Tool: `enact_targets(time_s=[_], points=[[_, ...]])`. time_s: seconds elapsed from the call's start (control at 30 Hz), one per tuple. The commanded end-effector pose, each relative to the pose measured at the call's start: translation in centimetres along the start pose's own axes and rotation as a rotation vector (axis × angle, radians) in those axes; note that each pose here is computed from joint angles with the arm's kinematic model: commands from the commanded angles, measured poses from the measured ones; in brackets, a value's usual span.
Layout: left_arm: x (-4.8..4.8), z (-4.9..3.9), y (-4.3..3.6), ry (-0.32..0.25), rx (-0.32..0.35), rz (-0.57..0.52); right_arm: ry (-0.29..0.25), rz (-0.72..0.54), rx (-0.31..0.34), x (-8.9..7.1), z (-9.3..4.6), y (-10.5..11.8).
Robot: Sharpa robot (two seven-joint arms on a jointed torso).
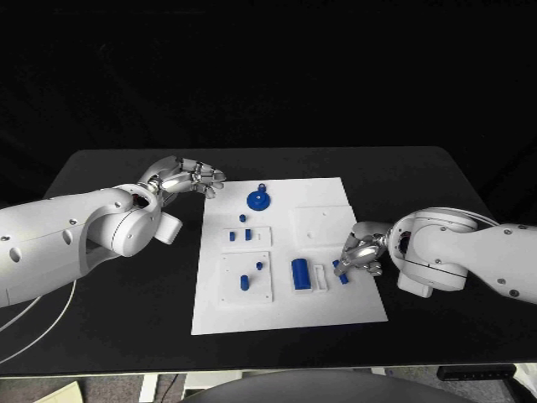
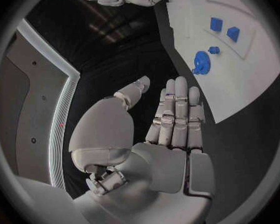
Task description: Assemble the parts on the task board
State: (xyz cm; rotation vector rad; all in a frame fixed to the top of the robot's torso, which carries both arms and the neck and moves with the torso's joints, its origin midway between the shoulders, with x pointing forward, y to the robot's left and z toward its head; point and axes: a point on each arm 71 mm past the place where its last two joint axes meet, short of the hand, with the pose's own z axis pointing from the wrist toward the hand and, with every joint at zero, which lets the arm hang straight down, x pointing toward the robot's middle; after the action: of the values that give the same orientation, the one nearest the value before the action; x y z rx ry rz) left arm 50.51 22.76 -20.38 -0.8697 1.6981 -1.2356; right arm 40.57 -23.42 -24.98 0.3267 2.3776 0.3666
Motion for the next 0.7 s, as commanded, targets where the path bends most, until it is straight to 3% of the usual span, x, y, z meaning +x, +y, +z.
enact_targets(time_s=[0.03, 0.7], points=[[0.20, 0.02, -0.14, 0.016, 0.007, -0.002, 0.056, 0.056, -0.009, 0.91, 0.12, 0.22], [0.16, -0.01, -0.11, 0.018, 0.004, -0.001, 0.099, 0.099, -0.038, 1.49, 0.06, 1.03]])
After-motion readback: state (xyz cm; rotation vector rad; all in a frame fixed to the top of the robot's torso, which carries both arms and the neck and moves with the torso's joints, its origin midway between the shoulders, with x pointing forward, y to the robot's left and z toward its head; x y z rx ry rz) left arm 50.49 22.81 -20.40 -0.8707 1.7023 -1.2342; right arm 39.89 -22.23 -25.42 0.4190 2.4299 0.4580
